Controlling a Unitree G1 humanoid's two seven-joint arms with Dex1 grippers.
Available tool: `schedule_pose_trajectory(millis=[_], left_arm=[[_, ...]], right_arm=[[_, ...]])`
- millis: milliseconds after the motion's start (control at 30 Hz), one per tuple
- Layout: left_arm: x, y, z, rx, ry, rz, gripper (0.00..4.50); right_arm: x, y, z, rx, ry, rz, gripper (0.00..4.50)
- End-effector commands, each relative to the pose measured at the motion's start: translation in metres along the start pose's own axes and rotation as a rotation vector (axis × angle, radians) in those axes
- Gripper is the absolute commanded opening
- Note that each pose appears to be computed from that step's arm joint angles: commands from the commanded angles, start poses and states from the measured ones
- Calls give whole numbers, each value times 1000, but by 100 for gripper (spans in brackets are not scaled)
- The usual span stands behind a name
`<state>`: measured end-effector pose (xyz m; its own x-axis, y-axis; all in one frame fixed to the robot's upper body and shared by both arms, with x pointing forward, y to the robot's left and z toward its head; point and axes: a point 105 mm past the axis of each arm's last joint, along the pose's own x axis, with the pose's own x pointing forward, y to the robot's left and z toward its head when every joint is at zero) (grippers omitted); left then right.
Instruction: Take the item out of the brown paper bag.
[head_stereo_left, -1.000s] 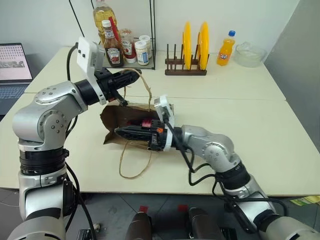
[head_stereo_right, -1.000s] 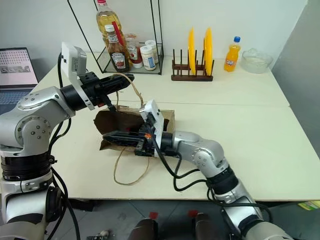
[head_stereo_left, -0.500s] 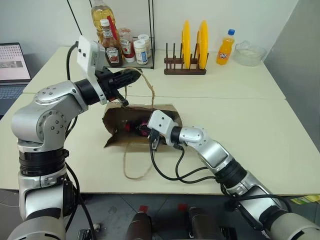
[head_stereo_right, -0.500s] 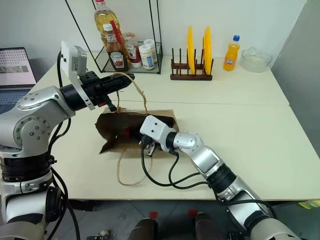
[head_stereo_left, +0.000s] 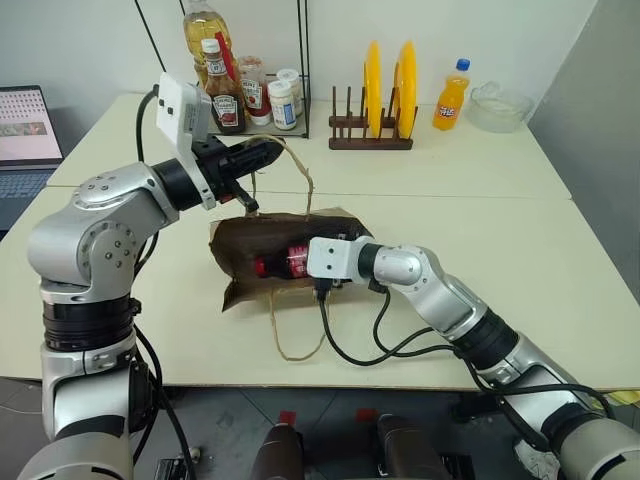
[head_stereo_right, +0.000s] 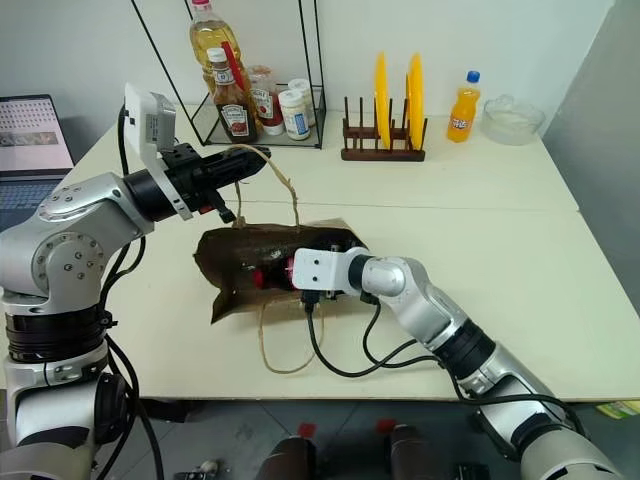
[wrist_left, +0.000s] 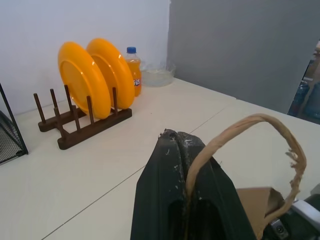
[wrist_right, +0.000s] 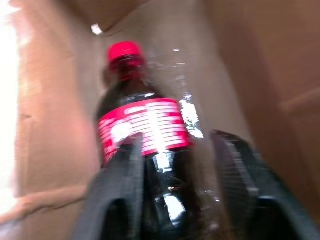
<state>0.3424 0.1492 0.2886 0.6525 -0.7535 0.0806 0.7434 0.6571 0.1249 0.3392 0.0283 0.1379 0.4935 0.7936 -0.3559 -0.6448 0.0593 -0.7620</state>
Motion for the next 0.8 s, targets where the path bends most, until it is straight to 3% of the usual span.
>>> schedule_pose_trajectory(millis=[33,100,500,667,800], left_arm=[[-1,-1,18,47,-54,-6,0],[-1,-2,18,48,-53,-7,0],[1,-4,18,48,-53,-10,0],[2,-3,19,51,-54,-7,0],[2,-1,16,55,-46,4,0]], right_arm=[[2,-5,1,-55,8,18,373],[5,-4,-2,-58,21,39,448],[23,0,-31,-105,131,90,448],[20,-12,-25,-125,84,49,326],[12,-18,-7,-90,-8,27,320]])
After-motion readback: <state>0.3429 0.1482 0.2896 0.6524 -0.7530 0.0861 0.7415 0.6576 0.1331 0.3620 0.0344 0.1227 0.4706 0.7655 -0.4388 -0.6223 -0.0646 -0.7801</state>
